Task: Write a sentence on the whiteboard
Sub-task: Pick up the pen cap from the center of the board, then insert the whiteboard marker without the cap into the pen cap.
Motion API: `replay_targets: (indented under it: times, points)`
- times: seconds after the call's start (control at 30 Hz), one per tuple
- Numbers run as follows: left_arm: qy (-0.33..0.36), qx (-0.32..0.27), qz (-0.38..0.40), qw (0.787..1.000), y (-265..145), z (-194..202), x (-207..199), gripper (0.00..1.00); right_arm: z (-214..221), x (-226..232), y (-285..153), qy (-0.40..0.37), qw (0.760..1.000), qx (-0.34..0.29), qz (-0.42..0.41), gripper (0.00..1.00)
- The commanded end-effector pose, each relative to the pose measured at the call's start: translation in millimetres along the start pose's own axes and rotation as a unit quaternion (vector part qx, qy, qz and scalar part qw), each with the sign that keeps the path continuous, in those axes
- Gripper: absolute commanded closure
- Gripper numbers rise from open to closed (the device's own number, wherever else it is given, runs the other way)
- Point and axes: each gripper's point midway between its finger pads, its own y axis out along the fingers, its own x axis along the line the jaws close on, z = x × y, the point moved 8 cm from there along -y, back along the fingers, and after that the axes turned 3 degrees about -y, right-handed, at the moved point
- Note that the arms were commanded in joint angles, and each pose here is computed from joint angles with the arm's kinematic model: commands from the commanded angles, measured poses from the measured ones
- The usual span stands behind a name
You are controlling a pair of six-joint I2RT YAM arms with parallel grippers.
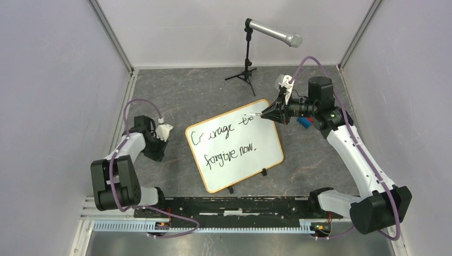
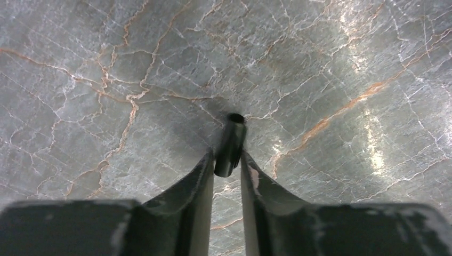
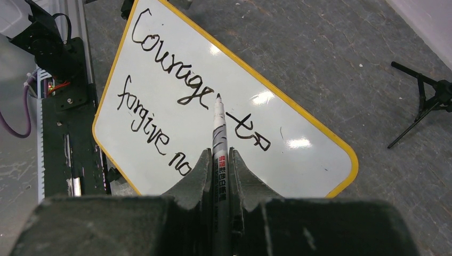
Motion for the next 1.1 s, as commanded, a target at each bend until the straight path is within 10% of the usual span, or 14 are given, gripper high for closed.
replay_targets:
  times: [0.0,0.17,0.6,0.87,1.07]
  points:
    - [-0.014,0.001,-0.006,1.0,8.2,1.6,0.1,0.74,-3.1,-4.8,0.9,-0.009,1.0,-0.007,0.005,1.0]
    - [-0.024,-0.009,0.007,1.0,-13.2,-17.5,7.6,0.97,6.8,-3.5,2.7,-0.002,1.0,0.0,0.002,1.0]
    - [0.052,-0.182,0.025,0.982,-181.7,-93.6,3.4,0.98,16.9,1.8,4.2,0.013,1.0,0.003,-0.013,1.0]
    - [0.245,-0.221,0.065,0.942,-262.6,-113.5,-79.3,0.98,14.3,11.2,5.9,0.044,0.998,-0.021,-0.047,1.0]
    - [0.401,-0.137,0.02,0.906,-267.4,-112.2,-129.3,0.98,21.8,30.6,7.1,0.11,0.988,-0.058,-0.095,1.0]
